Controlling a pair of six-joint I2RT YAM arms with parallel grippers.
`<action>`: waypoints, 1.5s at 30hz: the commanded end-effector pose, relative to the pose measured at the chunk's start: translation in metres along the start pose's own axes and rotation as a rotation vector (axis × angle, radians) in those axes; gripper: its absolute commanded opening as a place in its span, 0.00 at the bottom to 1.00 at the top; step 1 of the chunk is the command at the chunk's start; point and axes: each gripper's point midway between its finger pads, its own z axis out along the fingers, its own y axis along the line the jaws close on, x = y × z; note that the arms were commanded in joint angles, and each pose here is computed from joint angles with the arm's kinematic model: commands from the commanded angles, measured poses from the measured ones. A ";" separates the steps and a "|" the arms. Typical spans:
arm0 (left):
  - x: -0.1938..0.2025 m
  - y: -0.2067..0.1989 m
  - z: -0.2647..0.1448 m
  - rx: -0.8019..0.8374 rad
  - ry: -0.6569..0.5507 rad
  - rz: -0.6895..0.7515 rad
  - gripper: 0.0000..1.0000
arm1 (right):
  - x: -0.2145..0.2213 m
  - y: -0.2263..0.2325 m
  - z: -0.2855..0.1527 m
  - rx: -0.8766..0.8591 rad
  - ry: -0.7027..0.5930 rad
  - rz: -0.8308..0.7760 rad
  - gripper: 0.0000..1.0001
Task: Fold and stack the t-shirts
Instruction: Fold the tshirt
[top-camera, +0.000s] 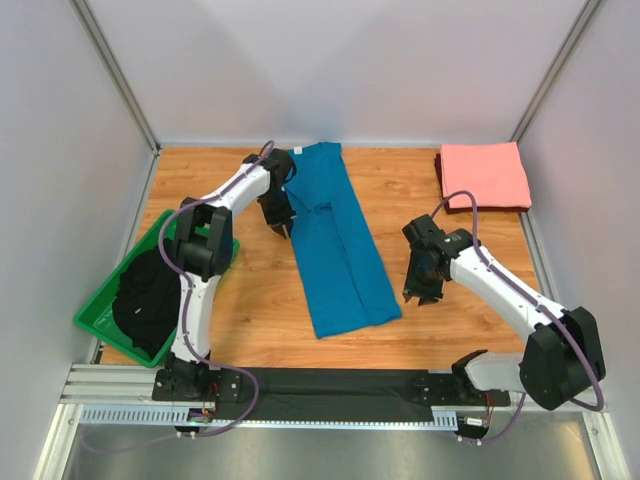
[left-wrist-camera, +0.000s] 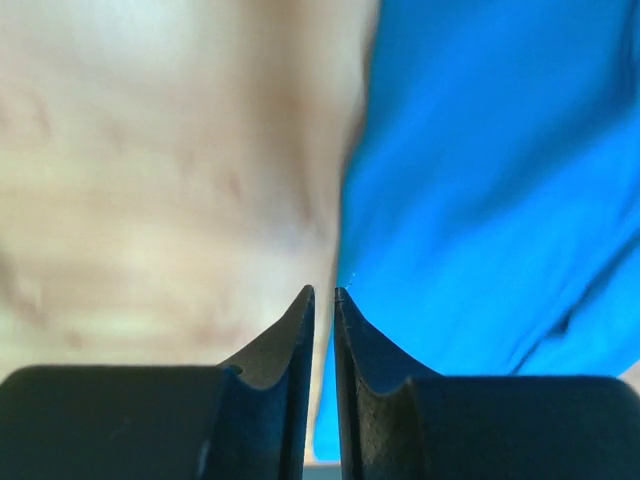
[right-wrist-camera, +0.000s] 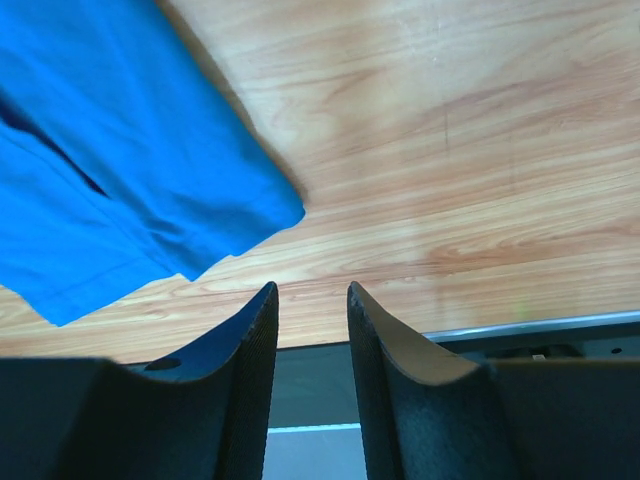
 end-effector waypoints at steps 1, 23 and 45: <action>0.039 -0.023 -0.067 0.087 -0.052 0.141 0.20 | 0.005 0.005 0.016 -0.040 0.033 -0.052 0.35; 0.242 0.031 -0.045 0.197 0.218 0.212 0.30 | 0.056 0.000 0.080 0.001 0.247 -0.102 0.29; 0.294 0.021 -0.019 0.279 0.314 0.098 0.51 | 0.027 0.004 0.073 -0.093 0.297 -0.127 0.40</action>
